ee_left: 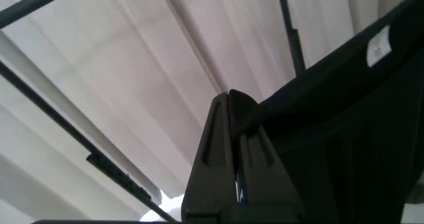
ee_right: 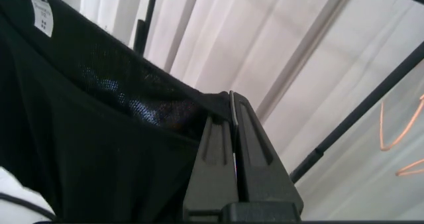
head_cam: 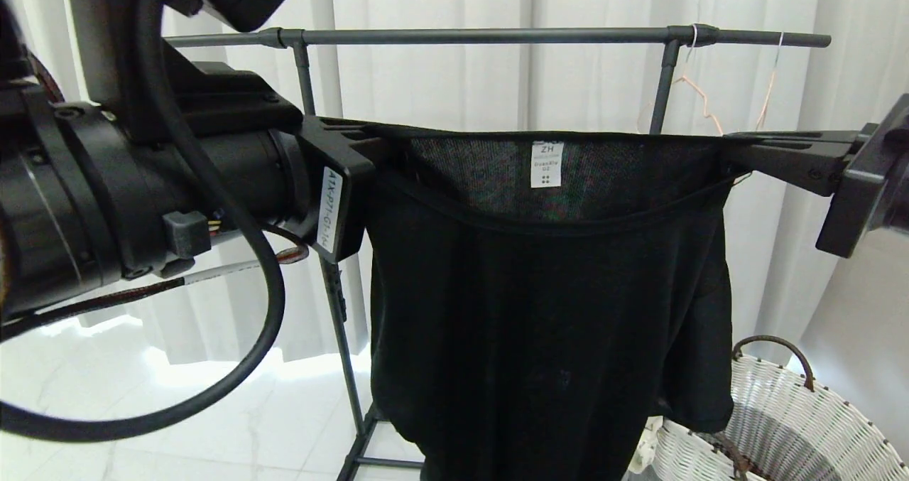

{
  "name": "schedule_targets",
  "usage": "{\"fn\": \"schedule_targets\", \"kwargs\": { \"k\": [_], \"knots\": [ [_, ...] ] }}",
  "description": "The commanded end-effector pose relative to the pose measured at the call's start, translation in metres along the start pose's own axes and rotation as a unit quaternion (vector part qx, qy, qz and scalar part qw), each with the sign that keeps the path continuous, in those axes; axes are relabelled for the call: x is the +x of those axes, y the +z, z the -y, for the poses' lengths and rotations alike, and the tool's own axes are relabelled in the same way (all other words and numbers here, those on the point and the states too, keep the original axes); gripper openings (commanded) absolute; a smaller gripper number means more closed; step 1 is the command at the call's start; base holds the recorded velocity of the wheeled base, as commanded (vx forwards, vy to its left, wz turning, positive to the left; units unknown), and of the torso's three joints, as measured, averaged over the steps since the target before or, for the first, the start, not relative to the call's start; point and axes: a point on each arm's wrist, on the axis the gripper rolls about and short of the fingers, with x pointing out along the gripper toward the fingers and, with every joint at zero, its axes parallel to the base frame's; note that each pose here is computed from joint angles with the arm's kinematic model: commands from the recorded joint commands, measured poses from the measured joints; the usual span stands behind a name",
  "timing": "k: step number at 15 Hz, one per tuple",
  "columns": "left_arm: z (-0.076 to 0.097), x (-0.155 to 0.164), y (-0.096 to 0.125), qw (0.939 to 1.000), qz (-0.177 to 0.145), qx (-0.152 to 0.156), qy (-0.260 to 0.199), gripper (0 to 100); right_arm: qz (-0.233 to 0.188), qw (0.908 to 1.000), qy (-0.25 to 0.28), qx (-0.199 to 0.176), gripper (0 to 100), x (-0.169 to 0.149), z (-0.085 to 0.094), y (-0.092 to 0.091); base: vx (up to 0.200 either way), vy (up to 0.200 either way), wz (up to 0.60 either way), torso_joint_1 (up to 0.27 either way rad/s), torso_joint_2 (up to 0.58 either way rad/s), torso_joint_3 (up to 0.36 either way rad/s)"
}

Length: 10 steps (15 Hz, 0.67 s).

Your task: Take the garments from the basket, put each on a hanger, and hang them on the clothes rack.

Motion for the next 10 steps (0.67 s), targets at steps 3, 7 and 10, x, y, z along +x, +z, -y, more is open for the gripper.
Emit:
{"fn": "schedule_targets", "kwargs": {
  "k": [3, 7, 10],
  "knots": [
    [0.009, -0.008, -0.001, 0.9997, 0.007, 0.004, -0.021, 0, -0.012, 0.9999, 0.009, -0.001, 0, -0.017, 0.002, 0.014, 0.000, 0.000, 0.00, 0.000, 0.00, 0.000],
    [0.010, -0.002, 0.001, 0.9997, 0.011, 0.001, -0.021, 0, -0.042, 0.9965, 0.072, 0.001, 0, -0.055, -0.005, 0.011, 0.000, 0.000, 0.00, 0.000, 0.00, 0.000],
    [0.019, 0.021, 0.002, 0.9994, 0.033, -0.006, -0.013, 0, -0.050, 0.9848, 0.166, -0.004, 0, -0.074, -0.022, 0.009, 0.000, 0.000, 0.00, 0.000, 0.00, 0.000]
  ]
}}
